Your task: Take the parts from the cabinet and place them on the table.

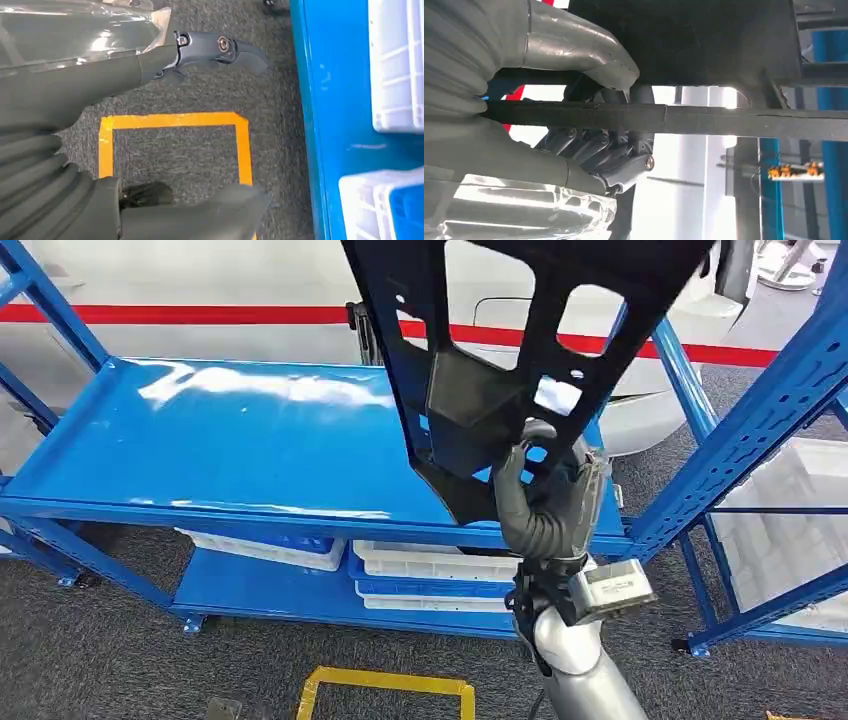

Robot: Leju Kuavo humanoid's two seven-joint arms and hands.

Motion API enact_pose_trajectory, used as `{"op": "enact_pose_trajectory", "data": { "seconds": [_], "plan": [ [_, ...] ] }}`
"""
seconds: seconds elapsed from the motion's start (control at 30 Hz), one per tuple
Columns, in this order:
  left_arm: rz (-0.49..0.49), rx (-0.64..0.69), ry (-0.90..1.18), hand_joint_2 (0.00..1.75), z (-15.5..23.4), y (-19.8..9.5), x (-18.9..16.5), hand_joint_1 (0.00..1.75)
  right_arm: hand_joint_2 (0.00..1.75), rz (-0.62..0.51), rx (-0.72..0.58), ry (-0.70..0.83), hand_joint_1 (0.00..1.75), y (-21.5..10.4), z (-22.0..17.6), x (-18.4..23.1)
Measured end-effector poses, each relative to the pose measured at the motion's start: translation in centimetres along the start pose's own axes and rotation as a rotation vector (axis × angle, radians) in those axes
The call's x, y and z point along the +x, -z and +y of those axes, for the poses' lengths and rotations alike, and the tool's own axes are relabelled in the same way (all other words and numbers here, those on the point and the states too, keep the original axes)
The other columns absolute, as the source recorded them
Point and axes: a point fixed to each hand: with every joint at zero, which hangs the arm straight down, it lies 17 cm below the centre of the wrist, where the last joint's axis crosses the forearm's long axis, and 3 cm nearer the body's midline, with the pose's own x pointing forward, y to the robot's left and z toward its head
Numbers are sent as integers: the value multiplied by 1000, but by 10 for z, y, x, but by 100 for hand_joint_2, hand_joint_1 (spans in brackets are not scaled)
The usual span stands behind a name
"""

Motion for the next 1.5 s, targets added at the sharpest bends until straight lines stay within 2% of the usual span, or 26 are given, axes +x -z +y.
{"op": "enact_pose_trajectory", "data": {
  "seconds": [0.67,1.5],
  "plan": [
    [37,91,-20,175,29,-12,-22,0,175,5,111,155,175,-22,25,14],
    [42,119,-40,175,40,-14,-26,0,175,26,153,156,175,-33,36,12]
  ]
}}
